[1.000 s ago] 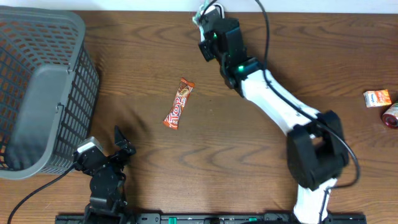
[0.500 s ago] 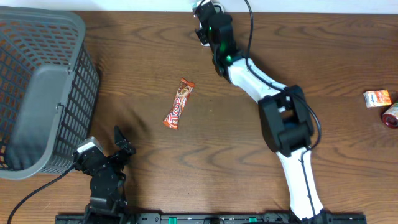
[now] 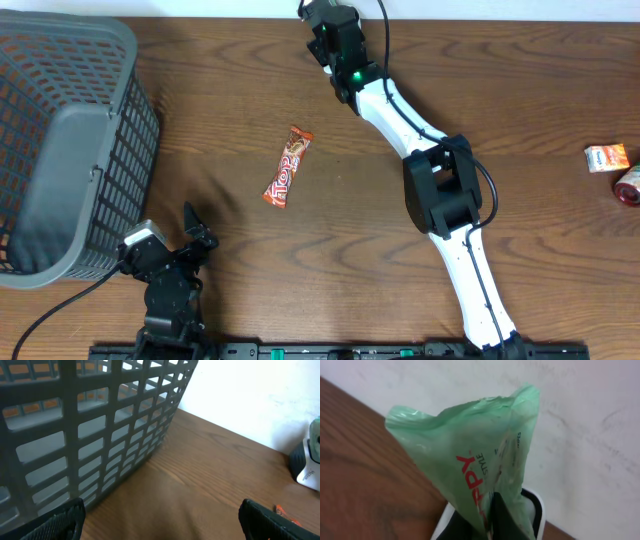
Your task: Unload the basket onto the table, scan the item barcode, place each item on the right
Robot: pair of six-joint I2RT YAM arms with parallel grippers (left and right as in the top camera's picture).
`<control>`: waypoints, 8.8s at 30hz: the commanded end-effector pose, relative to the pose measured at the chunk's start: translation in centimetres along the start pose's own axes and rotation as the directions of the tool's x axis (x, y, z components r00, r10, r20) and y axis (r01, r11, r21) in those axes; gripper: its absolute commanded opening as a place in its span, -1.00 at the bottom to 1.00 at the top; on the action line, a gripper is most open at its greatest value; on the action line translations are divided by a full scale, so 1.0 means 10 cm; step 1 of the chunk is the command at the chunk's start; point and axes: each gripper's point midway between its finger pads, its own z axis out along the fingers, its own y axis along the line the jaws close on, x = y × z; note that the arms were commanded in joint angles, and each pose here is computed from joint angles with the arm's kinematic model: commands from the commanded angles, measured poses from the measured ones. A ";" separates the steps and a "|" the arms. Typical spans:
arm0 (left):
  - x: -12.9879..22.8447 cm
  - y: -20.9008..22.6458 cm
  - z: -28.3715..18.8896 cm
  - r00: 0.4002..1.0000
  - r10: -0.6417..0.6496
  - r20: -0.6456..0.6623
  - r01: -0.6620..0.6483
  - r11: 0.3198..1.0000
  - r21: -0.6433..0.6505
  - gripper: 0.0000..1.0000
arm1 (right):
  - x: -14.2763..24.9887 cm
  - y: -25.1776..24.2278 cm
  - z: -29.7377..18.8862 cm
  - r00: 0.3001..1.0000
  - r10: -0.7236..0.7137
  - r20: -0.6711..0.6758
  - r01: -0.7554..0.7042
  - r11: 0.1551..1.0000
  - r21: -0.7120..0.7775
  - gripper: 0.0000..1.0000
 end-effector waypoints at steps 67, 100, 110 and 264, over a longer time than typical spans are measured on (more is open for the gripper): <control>0.11 0.05 0.03 1.000 0.011 -0.020 -0.011 1.000 -0.018 0.96 | 0.15 -0.41 -1.54 0.864 -0.052 -0.500 0.002 0.995 -0.099 -0.98; 0.11 0.05 0.03 1.000 0.011 -0.020 -0.011 1.000 -0.018 0.96 | 3.94 -2.86 -3.49 0.026 0.772 -0.635 -0.079 0.635 0.769 0.54; 0.11 0.05 0.03 1.000 0.011 -0.020 -0.011 1.000 -0.018 0.96 | 2.27 -2.75 -3.17 0.169 0.779 -0.604 -0.475 0.601 0.643 0.99; 0.11 0.05 0.03 1.000 0.011 -0.019 -0.011 1.000 -0.018 0.96 | 2.10 0.86 -3.43 0.022 0.254 -0.967 -0.159 0.956 0.248 0.99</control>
